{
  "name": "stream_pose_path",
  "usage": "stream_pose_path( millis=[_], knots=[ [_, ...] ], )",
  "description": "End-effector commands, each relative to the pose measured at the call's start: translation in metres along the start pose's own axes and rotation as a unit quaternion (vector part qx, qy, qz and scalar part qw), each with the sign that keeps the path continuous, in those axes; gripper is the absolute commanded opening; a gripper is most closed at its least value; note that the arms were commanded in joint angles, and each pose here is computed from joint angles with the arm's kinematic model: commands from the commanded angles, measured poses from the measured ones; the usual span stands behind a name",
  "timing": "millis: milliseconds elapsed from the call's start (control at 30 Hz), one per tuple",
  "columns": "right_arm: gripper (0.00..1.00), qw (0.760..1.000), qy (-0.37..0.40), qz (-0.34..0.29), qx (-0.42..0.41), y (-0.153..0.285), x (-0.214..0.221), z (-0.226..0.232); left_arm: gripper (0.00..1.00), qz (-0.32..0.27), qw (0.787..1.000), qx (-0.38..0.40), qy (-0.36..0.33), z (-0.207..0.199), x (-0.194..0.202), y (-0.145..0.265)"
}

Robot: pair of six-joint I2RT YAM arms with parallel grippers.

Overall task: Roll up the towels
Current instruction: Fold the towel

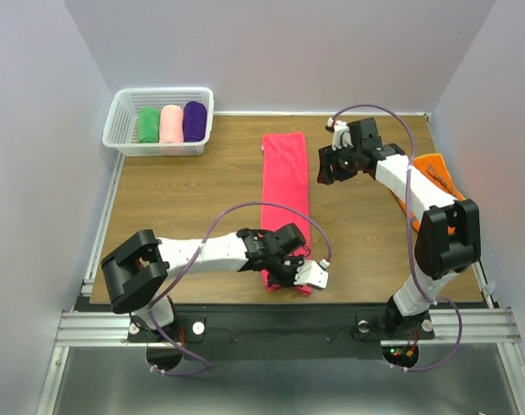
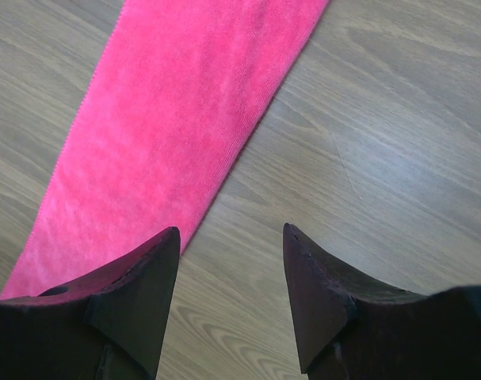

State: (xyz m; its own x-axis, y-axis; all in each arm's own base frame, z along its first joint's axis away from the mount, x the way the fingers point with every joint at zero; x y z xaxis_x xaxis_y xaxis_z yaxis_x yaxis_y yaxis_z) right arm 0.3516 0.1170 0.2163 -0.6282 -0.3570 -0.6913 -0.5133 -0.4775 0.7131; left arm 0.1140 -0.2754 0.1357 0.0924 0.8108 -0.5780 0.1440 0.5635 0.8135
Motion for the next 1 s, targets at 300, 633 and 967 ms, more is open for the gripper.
stream_pose_path(
  millis=[300, 633, 967],
  knots=[
    [0.6, 0.999, 0.005, -0.031, 0.01, 0.012, -0.011, -0.014, 0.0, -0.021, 0.998, -0.055, -0.029, 0.069, -0.022, 0.039],
    [0.63, 0.999, -0.004, -0.034, 0.023, 0.016, -0.01, -0.029, 0.0, -0.022, 0.992, -0.12, -0.017, 0.138, -0.02, 0.055],
    [0.76, 0.999, -0.007, -0.031, 0.029, 0.017, -0.005, -0.038, 0.0, -0.015, 0.987, -0.156, -0.018, 0.2, -0.024, 0.059]
  ],
)
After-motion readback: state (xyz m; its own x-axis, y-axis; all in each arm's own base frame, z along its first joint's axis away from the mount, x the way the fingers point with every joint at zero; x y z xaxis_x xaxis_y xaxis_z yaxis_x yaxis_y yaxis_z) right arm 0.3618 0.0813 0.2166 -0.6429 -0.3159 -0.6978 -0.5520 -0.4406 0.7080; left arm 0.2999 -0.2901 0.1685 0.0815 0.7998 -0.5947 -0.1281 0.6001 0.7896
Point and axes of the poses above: each gripper's point midway between its finger pads, its own y axis back along the fingers, its own z axis along the line the jaws close on, x = y × z, the point moved 10 cm from there along y, back along the fingers, and after that the axes turned 9 degrees about y, right-handed, at the moved point
